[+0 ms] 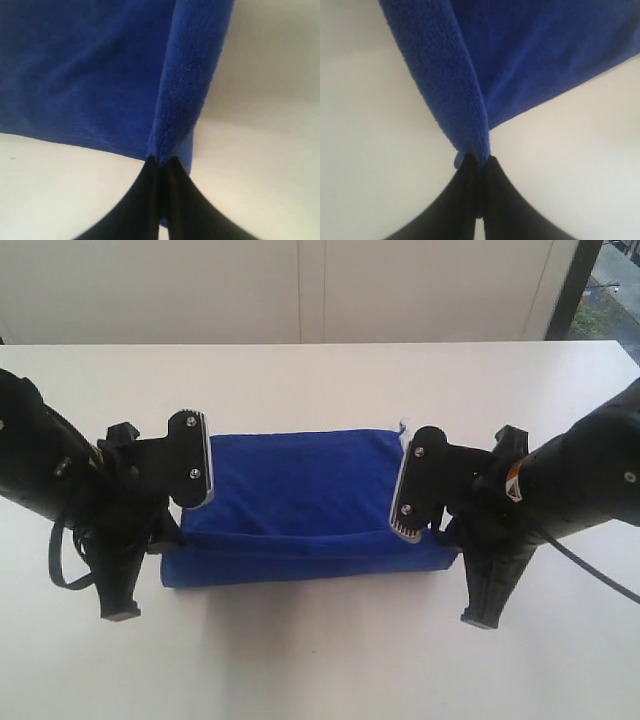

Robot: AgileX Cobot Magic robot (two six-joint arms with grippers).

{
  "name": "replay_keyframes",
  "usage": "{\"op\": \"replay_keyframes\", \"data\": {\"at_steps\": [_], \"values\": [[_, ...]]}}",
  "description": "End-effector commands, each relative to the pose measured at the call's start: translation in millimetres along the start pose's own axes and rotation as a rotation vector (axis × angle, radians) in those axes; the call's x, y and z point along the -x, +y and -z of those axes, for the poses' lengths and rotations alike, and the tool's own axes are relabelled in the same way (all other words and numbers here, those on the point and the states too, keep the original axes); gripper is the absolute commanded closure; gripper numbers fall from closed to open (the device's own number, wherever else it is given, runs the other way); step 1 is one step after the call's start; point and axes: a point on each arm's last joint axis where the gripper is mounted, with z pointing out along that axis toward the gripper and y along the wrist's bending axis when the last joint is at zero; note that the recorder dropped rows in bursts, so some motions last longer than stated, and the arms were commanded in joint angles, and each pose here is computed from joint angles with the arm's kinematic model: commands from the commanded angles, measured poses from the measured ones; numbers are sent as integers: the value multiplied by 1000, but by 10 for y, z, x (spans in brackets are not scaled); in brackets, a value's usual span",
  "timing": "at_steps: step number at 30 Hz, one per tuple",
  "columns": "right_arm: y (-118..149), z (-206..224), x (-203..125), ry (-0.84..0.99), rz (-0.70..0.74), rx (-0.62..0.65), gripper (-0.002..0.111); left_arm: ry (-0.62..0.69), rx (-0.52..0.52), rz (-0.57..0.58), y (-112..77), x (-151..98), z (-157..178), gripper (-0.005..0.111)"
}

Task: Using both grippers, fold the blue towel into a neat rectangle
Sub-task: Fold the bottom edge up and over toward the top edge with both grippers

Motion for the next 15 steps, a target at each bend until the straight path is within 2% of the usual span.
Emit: {"op": "replay_keyframes", "data": {"at_steps": [1, 8, 11, 15], "values": [[-68, 29, 54, -56, 1, -69, 108, -15, 79, 24, 75, 8, 32, 107], [-299, 183, 235, -119, -10, -165, 108, -59, 131, 22, 177, 100, 96, 107], [-394, 225, 284, -128, -3, -199, 108, -78, 168, 24, 295, 160, 160, 107], [-478, 170, 315, -121, -9, -207, 108, -78, 200, 103, 481, 140, 188, 107]]}}
